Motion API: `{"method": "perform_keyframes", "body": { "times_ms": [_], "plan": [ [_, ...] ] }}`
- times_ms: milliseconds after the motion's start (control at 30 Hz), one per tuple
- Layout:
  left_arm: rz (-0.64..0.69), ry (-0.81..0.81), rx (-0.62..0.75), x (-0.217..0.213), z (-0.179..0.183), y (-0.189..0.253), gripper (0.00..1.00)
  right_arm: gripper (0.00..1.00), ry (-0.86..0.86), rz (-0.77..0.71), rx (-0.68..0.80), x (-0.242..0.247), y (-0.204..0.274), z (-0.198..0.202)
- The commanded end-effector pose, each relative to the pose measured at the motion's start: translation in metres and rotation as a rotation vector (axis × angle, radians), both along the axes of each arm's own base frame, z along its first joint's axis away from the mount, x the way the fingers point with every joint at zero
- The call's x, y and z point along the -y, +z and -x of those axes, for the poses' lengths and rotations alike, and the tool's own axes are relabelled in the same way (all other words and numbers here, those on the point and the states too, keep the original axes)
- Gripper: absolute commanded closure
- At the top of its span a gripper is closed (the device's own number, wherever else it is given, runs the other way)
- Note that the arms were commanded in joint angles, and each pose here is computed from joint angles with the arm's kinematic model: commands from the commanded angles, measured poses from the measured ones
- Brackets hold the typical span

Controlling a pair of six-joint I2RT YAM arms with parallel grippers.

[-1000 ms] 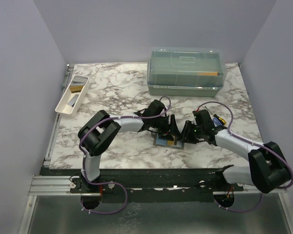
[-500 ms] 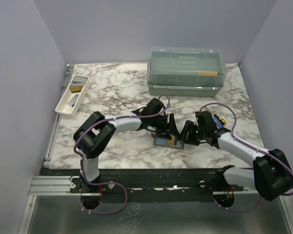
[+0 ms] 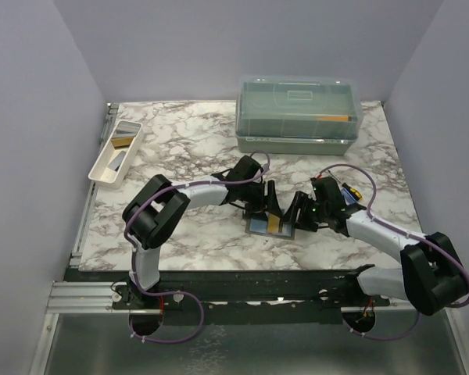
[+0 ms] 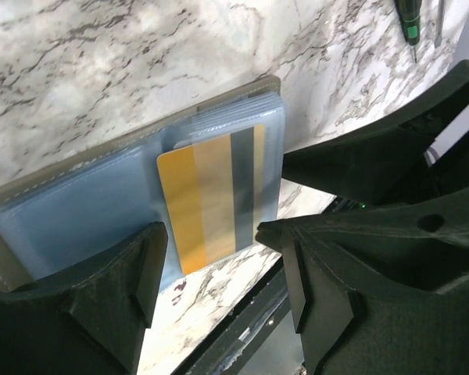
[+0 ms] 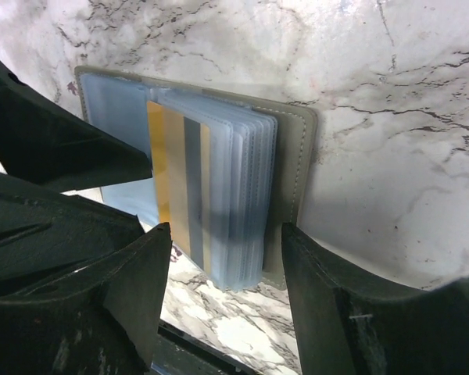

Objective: Put the credit cards into the card holder
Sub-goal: Insert the credit card into the card holder.

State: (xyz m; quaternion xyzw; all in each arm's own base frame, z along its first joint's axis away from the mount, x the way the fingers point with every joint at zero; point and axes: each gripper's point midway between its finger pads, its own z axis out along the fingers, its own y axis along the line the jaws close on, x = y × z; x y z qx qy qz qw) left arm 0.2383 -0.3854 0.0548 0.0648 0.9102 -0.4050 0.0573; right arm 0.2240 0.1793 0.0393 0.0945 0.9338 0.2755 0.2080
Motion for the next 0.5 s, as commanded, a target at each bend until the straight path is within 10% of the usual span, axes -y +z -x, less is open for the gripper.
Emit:
{"method": "perform_keyframes", "body": {
  "times_ms": [0,467],
  "plan": [
    [0.040,-0.029,-0.007,0.015,0.001,0.000,0.33,0.39,0.020,-0.034,-0.006,-0.008,-0.005,0.000],
    [0.298,-0.037,-0.071,0.039,0.011,0.044,0.34,0.44,0.036,-0.076,-0.007,-0.014,-0.005,0.003]
  ]
}}
